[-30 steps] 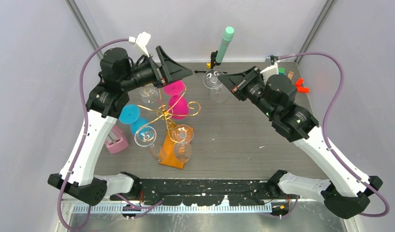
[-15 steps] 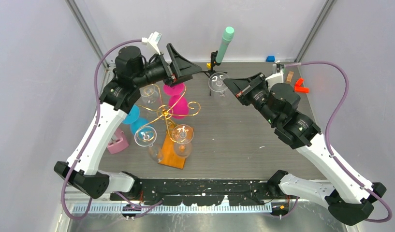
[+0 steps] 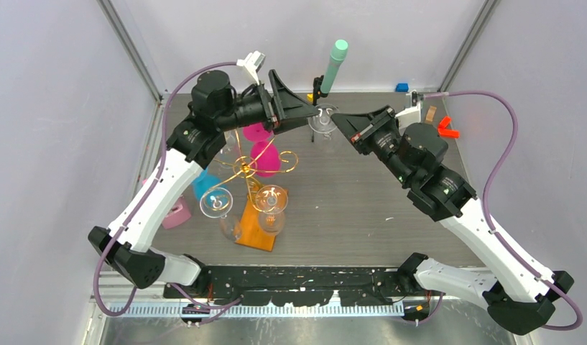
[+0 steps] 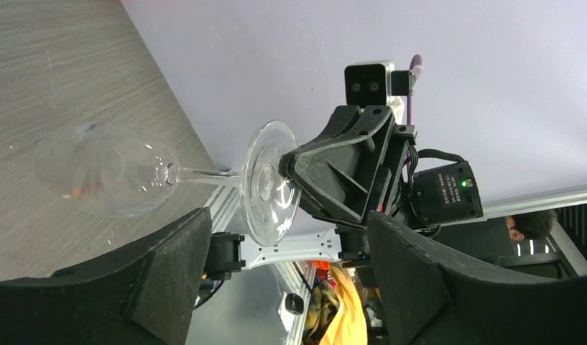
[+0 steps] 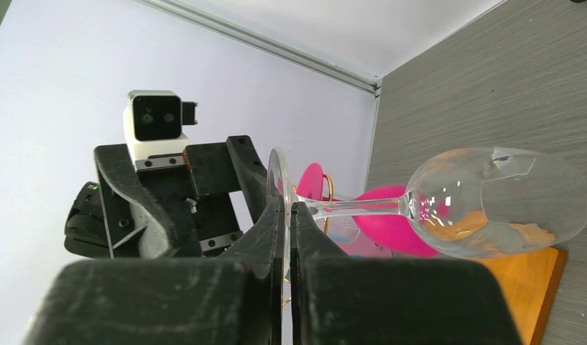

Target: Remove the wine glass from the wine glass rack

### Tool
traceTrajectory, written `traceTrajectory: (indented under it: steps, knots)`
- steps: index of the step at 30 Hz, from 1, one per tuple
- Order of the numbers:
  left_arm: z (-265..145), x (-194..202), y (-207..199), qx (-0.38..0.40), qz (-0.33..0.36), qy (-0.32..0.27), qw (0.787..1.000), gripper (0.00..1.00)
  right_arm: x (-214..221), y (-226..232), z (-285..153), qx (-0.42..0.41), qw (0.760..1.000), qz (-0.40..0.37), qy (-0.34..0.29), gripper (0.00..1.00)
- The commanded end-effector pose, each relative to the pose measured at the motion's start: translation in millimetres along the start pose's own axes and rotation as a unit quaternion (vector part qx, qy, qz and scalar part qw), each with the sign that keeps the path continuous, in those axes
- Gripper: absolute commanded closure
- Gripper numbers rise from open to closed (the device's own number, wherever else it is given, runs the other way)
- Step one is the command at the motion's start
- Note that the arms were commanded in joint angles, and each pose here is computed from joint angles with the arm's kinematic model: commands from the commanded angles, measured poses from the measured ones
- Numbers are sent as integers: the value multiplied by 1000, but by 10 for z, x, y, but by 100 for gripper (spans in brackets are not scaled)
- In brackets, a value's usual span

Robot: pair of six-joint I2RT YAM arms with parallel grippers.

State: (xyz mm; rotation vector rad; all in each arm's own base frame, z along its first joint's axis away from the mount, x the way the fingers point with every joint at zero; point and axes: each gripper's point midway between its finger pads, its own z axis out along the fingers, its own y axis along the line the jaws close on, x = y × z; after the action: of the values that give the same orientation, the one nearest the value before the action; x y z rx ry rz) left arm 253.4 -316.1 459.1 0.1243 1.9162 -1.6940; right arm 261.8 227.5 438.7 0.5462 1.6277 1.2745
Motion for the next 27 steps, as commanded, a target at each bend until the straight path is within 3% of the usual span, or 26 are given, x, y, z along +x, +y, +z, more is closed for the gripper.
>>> traceTrajectory:
  steps: [1, 15, 19, 22, 24, 26, 27]
  knots:
    - [15, 68, -154, 24, 8, 11, 1000, 21, -195, 429, -52, -70, 997, 20, -32, 100]
    - [105, 119, -207, 44, -48, 36, 997, 74, -28, 429, 56, -86, 996, 36, 0, 100]
    - [126, 117, -183, 43, -52, 37, 997, 99, 10, 407, 53, -85, 996, 38, 8, 100]
    - [116, 107, -209, 47, -48, 34, 997, 100, 13, 376, 36, -78, 996, 37, 10, 100]
    - [101, 106, -248, 53, -43, 34, 997, 100, -9, 346, 9, -66, 997, 31, 7, 85]
    - [88, 106, -293, 61, -38, 35, 997, 100, -60, 336, -36, -60, 998, 24, -2, 53]
    - [81, 106, -308, 64, -36, 36, 997, 100, -111, 341, -86, -61, 998, 24, -12, 47]
